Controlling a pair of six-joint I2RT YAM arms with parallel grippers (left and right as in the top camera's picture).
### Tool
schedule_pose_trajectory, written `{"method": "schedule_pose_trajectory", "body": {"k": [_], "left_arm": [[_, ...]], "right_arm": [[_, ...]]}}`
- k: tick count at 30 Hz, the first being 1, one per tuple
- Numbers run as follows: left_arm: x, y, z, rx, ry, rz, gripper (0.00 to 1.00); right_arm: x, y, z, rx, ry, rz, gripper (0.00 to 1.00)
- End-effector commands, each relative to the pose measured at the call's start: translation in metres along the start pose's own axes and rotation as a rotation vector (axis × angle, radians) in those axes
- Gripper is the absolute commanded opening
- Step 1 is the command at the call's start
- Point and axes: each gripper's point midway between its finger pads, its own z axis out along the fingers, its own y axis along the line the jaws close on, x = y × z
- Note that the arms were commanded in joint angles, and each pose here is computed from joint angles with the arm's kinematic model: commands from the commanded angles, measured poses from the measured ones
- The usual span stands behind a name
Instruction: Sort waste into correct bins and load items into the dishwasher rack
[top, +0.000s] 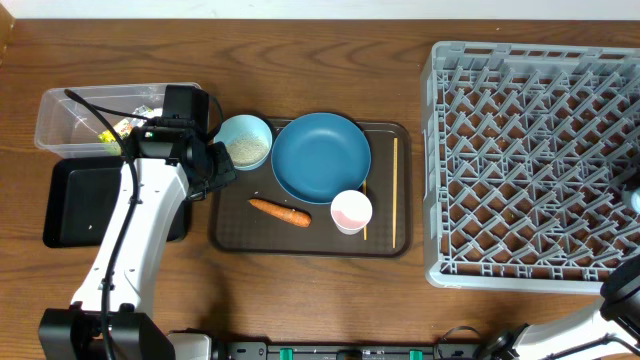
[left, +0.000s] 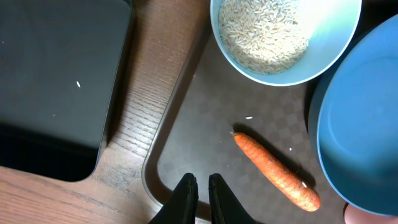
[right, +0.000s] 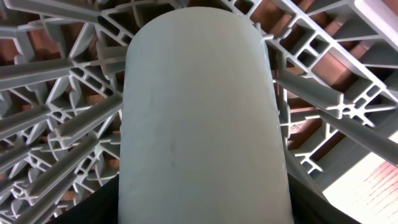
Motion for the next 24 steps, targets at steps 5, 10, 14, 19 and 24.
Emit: {"method": "schedule_pose_trajectory", "body": {"k": [5, 10, 14, 19, 24], "left_arm": [[-0.003, 0.002, -0.004, -0.007, -0.015, 0.009, 0.11], [-0.002, 0.002, -0.004, -0.007, -0.014, 0.009, 0.11], [-0.003, 0.002, -0.004, -0.007, -0.015, 0.009, 0.11], [-0.002, 0.002, -0.004, -0.008, -0.012, 0.009, 0.11], [0.000, 0.003, -0.004, -0.011, -0.005, 0.010, 0.11]], "right_arm": [[0.012, 0.011, 0.015, -0.067, 0.077, 0.014, 0.50], [0.015, 0.012, 0.014, -0.073, 0.088, 0.015, 0.48], [0.020, 0.018, 0.013, -0.109, 0.113, 0.017, 0.49], [0.025, 0.027, 0.011, -0.169, 0.136, 0.021, 0.49], [0.019, 0.025, 0.011, -0.172, 0.118, 0.028, 0.59]]}}
